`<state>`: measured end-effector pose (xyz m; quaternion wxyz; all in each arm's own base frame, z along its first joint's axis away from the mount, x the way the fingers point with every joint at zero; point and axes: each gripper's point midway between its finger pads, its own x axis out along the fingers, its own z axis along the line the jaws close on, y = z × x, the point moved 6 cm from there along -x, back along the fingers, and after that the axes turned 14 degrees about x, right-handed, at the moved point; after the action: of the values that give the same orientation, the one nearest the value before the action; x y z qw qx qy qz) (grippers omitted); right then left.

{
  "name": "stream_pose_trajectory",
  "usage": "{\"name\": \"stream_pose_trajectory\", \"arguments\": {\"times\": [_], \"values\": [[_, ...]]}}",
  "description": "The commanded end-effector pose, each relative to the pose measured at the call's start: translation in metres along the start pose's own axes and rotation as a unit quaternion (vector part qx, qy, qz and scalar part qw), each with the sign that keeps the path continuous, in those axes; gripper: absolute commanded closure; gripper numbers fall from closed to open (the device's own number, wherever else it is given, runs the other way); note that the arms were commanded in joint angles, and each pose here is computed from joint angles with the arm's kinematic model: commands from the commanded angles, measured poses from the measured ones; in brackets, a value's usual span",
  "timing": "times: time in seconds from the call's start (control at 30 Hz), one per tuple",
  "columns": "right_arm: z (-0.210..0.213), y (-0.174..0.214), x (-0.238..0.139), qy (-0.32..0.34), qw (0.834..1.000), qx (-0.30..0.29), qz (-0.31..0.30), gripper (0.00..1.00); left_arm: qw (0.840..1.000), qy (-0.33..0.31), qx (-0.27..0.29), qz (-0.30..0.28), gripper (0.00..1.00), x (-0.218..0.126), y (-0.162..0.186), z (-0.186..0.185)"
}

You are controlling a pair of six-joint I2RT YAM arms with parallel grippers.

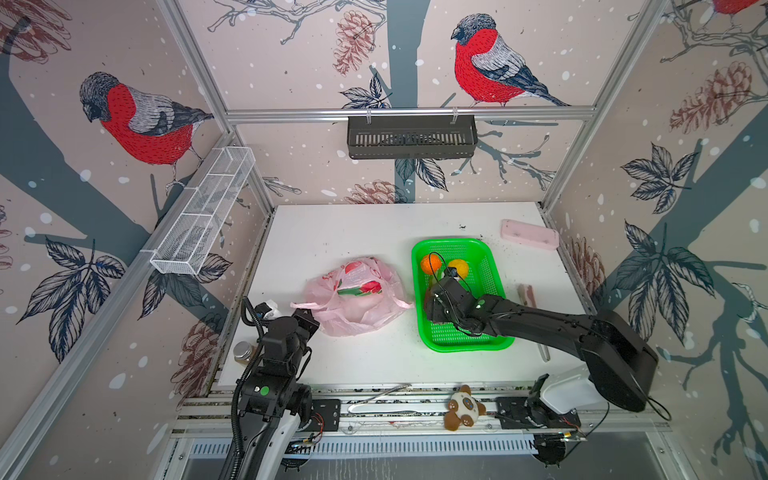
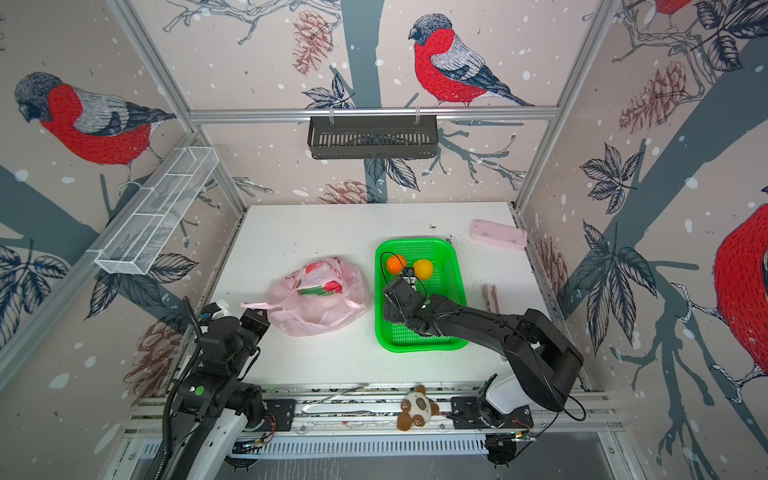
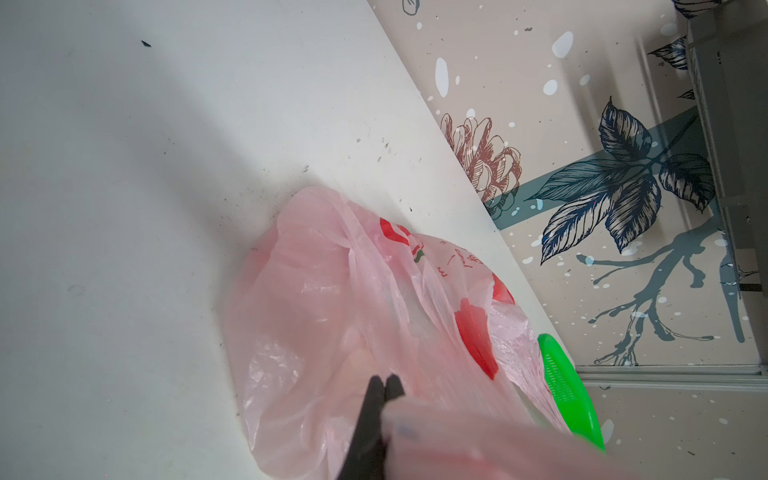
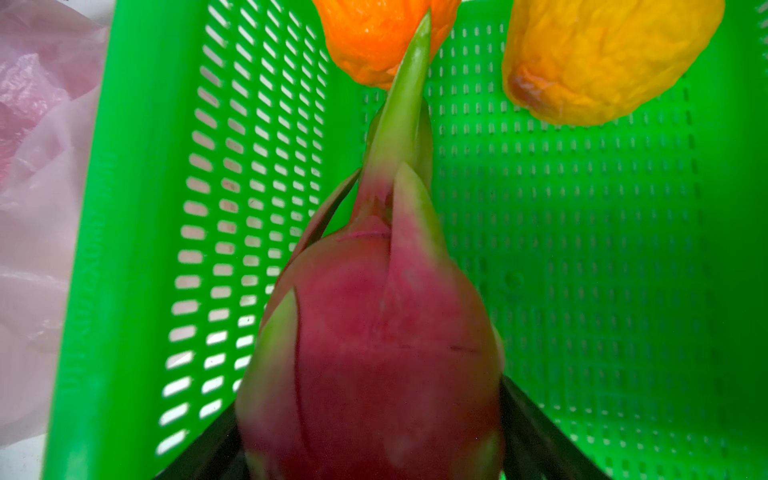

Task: Untie the knot of the plastic bag and take out the fruit
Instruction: 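Set the dragon fruit down in the basket and open the right gripper, then move the right gripper from the basket back to the bag opening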

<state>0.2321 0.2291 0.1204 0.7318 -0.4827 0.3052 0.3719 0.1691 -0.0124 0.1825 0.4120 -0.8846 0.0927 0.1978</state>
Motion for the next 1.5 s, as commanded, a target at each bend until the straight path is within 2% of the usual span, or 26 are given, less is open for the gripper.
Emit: {"name": "stream_pose_trajectory", "arguments": {"times": [0.0,0.33,0.47,0.63,0.77,0.9,1.0,1.1,1.17,1.23,1.47], "values": [[0.005,-0.006,-0.003,-0.005,1.000,0.006,-0.013,0.13,1.000,0.000,-0.002,-0.010,1.00,0.000,-0.003,0.000],[0.008,-0.016,-0.019,-0.007,0.999,0.014,-0.036,0.00,1.000,-0.002,0.000,-0.008,1.00,-0.002,-0.002,0.001],[0.008,-0.021,-0.030,-0.002,0.998,0.020,-0.054,0.00,1.000,-0.004,0.000,-0.005,1.00,-0.003,0.000,0.003],[0.023,-0.035,-0.065,-0.015,0.994,0.019,-0.102,0.02,1.000,-0.006,-0.001,-0.002,1.00,-0.005,0.001,0.004],[0.051,-0.046,-0.099,-0.072,0.988,0.006,-0.138,0.05,1.000,-0.006,-0.002,0.001,1.00,-0.005,0.003,0.006],[0.096,-0.044,-0.127,-0.148,0.977,-0.031,-0.153,0.09,1.000,-0.005,-0.002,0.002,1.00,-0.004,0.004,0.006],[0.144,-0.037,-0.152,-0.200,0.963,-0.082,-0.162,0.13,1.000,-0.006,-0.001,0.000,1.00,-0.004,0.004,0.006],[0.194,-0.023,-0.168,-0.269,0.943,-0.134,-0.144,0.15,1.000,-0.008,0.000,0.000,1.00,-0.005,0.004,0.007],[0.221,-0.009,-0.162,-0.307,0.931,-0.159,-0.119,0.17,1.000,-0.013,0.002,0.001,1.00,-0.005,0.005,0.008],[0.236,0.003,-0.144,-0.319,0.928,-0.169,-0.094,0.22,1.000,-0.020,0.002,0.002,1.00,-0.005,0.005,0.011],[0.239,0.051,-0.043,-0.261,0.944,-0.198,0.026,0.49,1.000,-0.027,-0.012,0.006,1.00,-0.006,0.009,0.015]]}}
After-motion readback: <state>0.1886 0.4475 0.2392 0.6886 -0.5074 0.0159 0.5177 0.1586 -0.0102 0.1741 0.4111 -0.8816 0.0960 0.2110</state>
